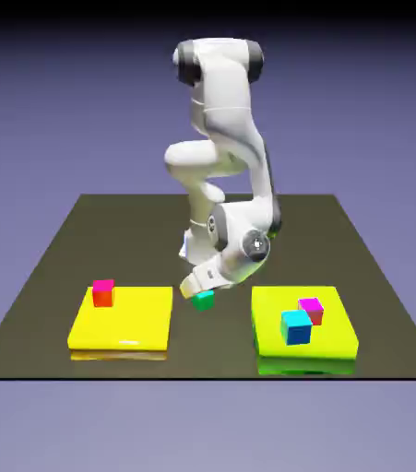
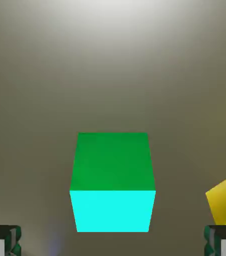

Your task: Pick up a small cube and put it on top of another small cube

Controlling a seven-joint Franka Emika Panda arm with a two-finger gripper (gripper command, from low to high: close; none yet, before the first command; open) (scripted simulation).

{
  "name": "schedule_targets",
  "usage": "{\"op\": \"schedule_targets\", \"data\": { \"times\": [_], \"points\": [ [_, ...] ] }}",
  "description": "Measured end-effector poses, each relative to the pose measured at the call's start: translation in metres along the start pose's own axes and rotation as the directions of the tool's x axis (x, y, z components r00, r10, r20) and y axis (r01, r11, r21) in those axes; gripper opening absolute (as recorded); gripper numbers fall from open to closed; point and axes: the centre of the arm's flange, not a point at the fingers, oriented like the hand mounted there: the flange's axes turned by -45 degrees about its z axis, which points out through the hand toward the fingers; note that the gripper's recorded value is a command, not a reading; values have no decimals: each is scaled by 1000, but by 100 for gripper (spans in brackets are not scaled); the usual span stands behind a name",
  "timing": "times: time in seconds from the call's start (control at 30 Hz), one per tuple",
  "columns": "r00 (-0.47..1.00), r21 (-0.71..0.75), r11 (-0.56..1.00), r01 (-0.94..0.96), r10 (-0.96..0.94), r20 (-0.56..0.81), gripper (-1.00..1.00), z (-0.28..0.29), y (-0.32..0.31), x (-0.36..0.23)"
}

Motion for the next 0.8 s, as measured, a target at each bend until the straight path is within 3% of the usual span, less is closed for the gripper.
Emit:
{"op": "schedule_targets", "data": {
  "times": [0.07, 0.1, 0.17, 0.33, 0.57, 0.8],
  "points": [
    [1000, 1, 1000, 1, -1, 0, 0, 29, -1, 5],
    [1000, 2, 1000, 1, -1, -1, -100, 36, -1, 6],
    [1000, 2, 1000, 1, -1, -1, -100, 36, -1, 6],
    [1000, -11, 1000, 17, -17, -8, -100, -31, 7, -11],
    [977, -201, 959, 200, -210, -31, -100, -51, 102, -65],
    [920, -352, 855, 382, -389, 52, -100, -55, 179, -136]
  ]
}}
